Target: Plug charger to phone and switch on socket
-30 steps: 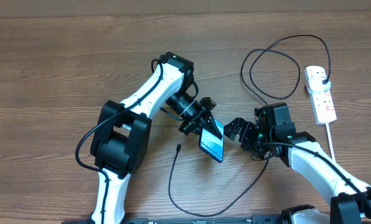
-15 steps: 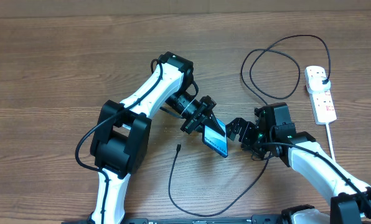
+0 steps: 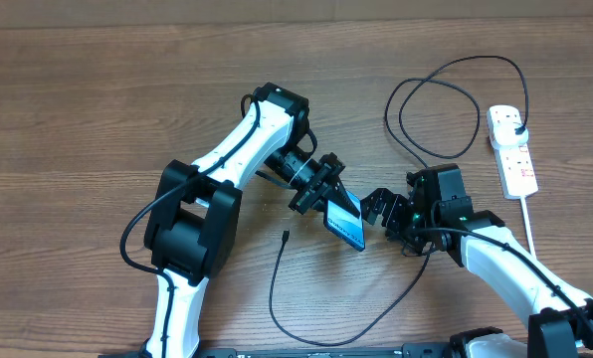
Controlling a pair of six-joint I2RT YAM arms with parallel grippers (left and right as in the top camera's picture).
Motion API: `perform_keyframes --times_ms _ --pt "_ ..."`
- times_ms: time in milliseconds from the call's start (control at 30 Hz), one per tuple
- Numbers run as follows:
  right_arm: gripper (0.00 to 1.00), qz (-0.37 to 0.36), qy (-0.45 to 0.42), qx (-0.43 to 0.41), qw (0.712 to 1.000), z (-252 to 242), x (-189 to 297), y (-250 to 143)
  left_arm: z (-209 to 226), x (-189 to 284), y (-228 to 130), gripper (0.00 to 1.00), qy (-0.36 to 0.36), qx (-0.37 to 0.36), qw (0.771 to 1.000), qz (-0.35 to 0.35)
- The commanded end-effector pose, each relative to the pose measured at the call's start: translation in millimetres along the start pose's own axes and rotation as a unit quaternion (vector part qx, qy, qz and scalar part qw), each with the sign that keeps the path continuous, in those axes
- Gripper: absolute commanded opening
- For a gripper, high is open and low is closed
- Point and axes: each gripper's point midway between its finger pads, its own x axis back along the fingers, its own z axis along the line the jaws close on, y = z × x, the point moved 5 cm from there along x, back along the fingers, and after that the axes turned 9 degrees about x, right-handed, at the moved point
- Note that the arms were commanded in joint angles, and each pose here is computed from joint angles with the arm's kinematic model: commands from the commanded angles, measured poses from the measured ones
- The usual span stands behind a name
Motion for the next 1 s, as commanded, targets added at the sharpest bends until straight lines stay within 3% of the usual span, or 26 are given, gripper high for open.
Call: perform_keyframes --times_ms 0,967 --pt "1.0 -0.006 0.0 0.005 1.0 1.0 0.7 3.4 -10.8 0.3 -9.5 0.04 -0.021 -0.008 1.0 0.01" --pt "1.0 -0.006 0.0 0.005 1.0 1.0 0.7 3.4 -10.7 0.3 -9.4 0.04 -0.021 0.009 1.0 0.01"
